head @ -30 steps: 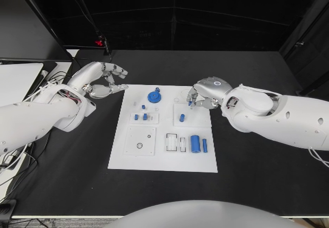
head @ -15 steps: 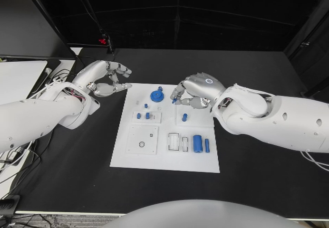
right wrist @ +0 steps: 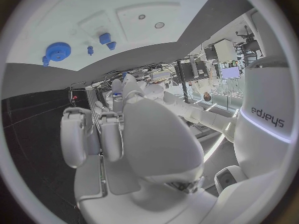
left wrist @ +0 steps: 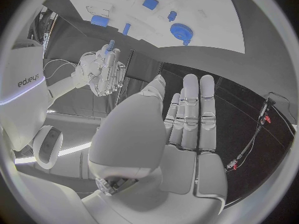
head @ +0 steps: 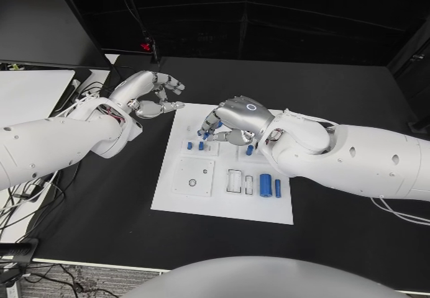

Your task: Assemble the parts on the task board

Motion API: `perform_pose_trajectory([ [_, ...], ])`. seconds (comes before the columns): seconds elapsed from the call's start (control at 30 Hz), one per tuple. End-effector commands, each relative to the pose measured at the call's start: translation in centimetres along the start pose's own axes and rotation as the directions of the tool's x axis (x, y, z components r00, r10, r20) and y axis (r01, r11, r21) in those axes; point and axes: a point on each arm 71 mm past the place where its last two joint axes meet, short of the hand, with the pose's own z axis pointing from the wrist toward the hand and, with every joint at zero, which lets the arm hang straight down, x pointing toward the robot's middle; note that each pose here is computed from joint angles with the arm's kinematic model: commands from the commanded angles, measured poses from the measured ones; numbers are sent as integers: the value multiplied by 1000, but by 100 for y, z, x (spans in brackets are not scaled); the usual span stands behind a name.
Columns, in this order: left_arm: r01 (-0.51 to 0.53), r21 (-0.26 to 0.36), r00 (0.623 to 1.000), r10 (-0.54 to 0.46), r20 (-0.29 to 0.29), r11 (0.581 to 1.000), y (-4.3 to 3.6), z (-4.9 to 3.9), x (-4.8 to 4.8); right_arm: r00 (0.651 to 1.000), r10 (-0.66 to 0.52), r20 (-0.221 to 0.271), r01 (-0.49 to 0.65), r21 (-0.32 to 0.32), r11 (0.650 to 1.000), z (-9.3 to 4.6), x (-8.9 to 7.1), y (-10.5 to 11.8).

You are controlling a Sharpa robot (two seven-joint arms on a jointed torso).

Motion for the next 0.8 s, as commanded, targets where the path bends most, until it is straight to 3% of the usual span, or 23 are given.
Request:
perform_pose_trajectory([
  [0.03,4,12,1000,-5,2,1000,-15,9,-7,998,5,-68,-6,-23,1000,62,63,50],
  [0.27,5,17,1000,-5,4,1000,-31,18,1,994,2,-114,-6,-35,999,133,167,98],
  [0.8,6,22,1000,-6,7,1000,-44,19,0,963,-36,-265,35,-8,999,132,442,120],
])
